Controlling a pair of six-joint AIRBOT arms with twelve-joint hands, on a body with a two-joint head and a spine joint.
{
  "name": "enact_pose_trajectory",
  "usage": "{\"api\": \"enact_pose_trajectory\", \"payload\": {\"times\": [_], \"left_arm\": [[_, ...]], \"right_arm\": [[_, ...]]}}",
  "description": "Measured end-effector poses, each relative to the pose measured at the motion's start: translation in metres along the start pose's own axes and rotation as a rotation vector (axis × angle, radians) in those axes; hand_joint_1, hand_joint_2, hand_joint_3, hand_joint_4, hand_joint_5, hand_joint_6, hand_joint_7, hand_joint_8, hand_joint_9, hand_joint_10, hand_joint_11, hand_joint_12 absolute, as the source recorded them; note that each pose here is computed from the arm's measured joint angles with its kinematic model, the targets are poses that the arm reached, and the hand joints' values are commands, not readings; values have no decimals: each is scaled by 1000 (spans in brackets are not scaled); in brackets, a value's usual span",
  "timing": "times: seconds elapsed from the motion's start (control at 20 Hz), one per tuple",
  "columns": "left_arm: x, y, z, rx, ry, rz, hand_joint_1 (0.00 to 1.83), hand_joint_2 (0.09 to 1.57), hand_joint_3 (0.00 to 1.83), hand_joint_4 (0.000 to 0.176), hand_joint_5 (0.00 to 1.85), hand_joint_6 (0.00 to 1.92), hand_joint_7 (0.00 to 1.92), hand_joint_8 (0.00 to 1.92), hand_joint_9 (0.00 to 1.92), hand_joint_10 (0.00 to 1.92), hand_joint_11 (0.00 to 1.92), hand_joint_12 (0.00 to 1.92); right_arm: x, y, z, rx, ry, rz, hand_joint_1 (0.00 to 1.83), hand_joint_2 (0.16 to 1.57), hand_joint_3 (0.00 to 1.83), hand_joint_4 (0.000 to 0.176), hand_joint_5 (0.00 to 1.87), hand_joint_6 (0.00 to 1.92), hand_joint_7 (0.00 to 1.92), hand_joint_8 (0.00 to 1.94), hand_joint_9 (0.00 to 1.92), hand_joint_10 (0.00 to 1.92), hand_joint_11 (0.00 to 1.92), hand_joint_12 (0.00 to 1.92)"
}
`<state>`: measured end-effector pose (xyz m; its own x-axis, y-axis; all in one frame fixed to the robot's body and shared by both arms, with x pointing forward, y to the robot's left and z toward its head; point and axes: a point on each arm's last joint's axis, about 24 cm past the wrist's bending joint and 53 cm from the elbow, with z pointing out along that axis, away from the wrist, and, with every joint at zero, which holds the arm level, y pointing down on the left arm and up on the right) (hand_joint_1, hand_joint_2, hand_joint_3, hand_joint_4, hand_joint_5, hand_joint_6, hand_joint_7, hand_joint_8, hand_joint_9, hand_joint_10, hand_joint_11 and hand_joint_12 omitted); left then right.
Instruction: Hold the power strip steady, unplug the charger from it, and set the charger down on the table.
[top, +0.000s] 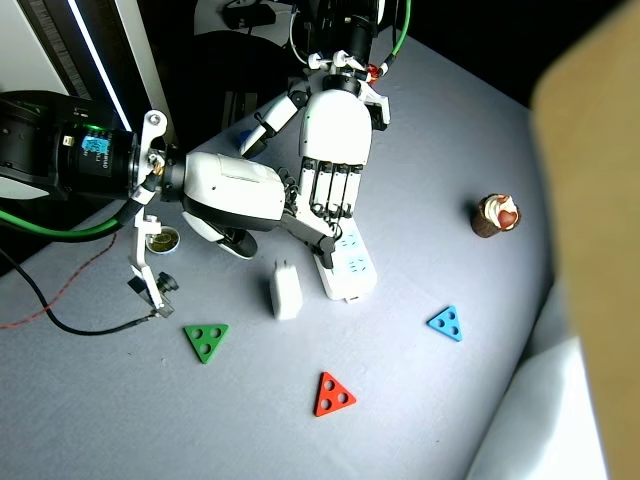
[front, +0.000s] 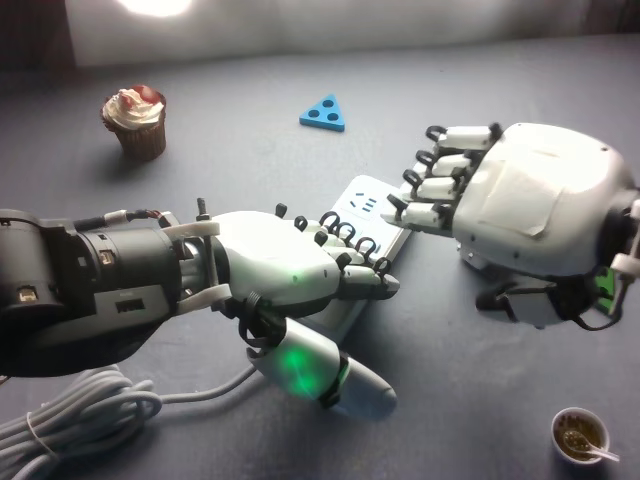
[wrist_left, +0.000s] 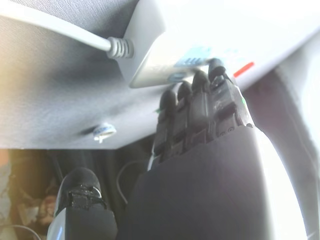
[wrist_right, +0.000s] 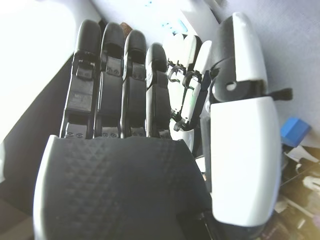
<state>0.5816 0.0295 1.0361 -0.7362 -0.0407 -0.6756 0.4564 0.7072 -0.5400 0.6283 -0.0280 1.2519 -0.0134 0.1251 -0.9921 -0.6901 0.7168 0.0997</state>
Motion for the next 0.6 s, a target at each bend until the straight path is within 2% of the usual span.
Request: {"api": "enact_pose_trajectory", "payload": {"times": [0.15,0.2,0.25,0.35,0.5,0.6], "left_arm": [[0,0,0,0,0,-1,0,997,0,0,124,1,119,1,88,0,73,33],[0,0,0,-1,0,0,0,997,0,0,129,3,127,4,95,3,76,34],[0,0,0,-1,0,0,0,998,0,0,120,0,118,0,87,0,73,32],[-1,0,0,0,-1,0,0,1000,1,0,126,3,119,2,92,3,85,37],[-1,-4,-1,1,1,-1,0,1010,4,0,118,0,102,0,72,0,61,26],[-9,-4,-5,-3,-13,-3,0,1000,0,0,127,5,111,5,83,6,79,33]], "right_arm": [[-11,-24,-30,83,17,83,826,931,0,0,234,0,270,0,261,0,79,565],[-16,-29,-39,102,22,104,754,920,0,0,140,1,176,0,186,0,10,543],[-24,-35,-50,126,23,136,746,904,0,0,143,3,169,1,178,2,0,541],[-37,-34,-62,129,26,168,723,887,0,0,154,3,174,3,172,1,0,530],[-44,-20,-80,85,96,193,681,870,0,0,145,3,157,3,146,3,2,463],[-34,-20,-93,95,147,303,607,852,0,0,142,3,165,5,150,4,0,491]]}}
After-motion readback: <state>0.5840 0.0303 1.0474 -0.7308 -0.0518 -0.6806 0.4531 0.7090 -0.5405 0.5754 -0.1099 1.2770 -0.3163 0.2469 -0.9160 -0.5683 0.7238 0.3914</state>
